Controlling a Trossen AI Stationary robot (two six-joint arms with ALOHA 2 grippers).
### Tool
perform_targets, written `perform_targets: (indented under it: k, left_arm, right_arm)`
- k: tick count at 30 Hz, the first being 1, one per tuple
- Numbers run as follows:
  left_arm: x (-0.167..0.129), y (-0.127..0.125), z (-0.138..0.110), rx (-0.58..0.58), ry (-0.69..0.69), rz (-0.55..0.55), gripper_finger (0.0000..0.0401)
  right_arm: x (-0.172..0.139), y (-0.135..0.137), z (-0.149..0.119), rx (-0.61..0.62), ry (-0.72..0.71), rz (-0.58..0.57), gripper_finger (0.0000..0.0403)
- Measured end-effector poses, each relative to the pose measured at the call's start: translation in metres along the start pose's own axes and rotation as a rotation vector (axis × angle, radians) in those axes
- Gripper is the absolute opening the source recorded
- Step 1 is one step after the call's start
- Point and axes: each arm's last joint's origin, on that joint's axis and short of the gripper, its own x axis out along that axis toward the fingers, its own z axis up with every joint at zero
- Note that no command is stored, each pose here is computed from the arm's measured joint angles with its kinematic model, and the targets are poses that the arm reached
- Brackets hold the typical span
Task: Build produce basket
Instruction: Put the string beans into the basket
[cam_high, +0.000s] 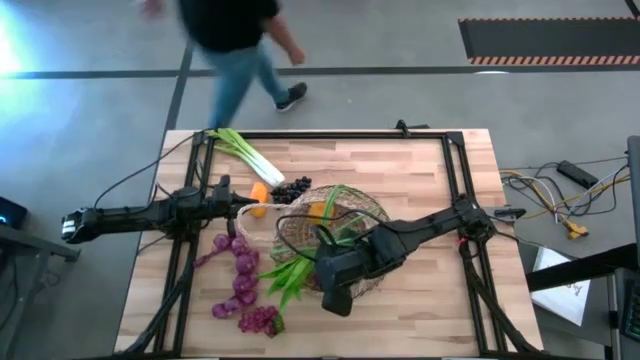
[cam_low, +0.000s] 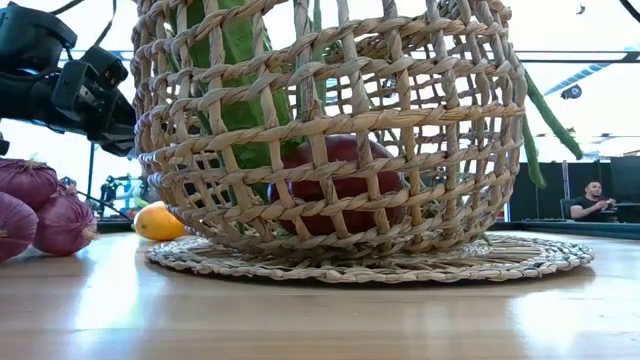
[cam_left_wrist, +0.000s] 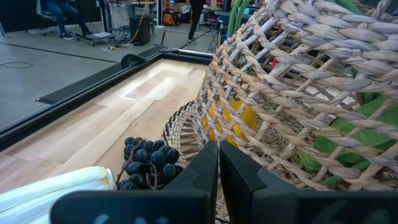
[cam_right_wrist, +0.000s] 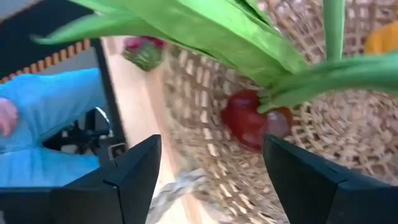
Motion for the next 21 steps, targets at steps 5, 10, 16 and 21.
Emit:
perform_targets:
  k: [5, 10, 16, 21]
  left_arm:
    - [0.0, 0.0, 0.0, 0.0, 0.0, 0.0, 0.0]
    - [0.0, 0.0, 0.0, 0.0, 0.0, 0.0, 0.0]
    - [0.0, 0.0, 0.0, 0.0, 0.0, 0.0, 0.0]
    - [0.0, 0.0, 0.0, 0.0, 0.0, 0.0, 0.0]
  right_arm:
    - [-0.016, 0.011, -0.004, -0.06, -0.071, 0.055, 0.0269]
    - [-0.039, 0.025, -0.008, -0.165, -0.233, 0.068, 0.0269]
    - [-0.054, 0.028, -0.014, -0.115, -0.442, -0.145, 0.0269]
    - [-0.041, 0.007, -0.012, 0.211, -0.295, -0.148, 0.0265]
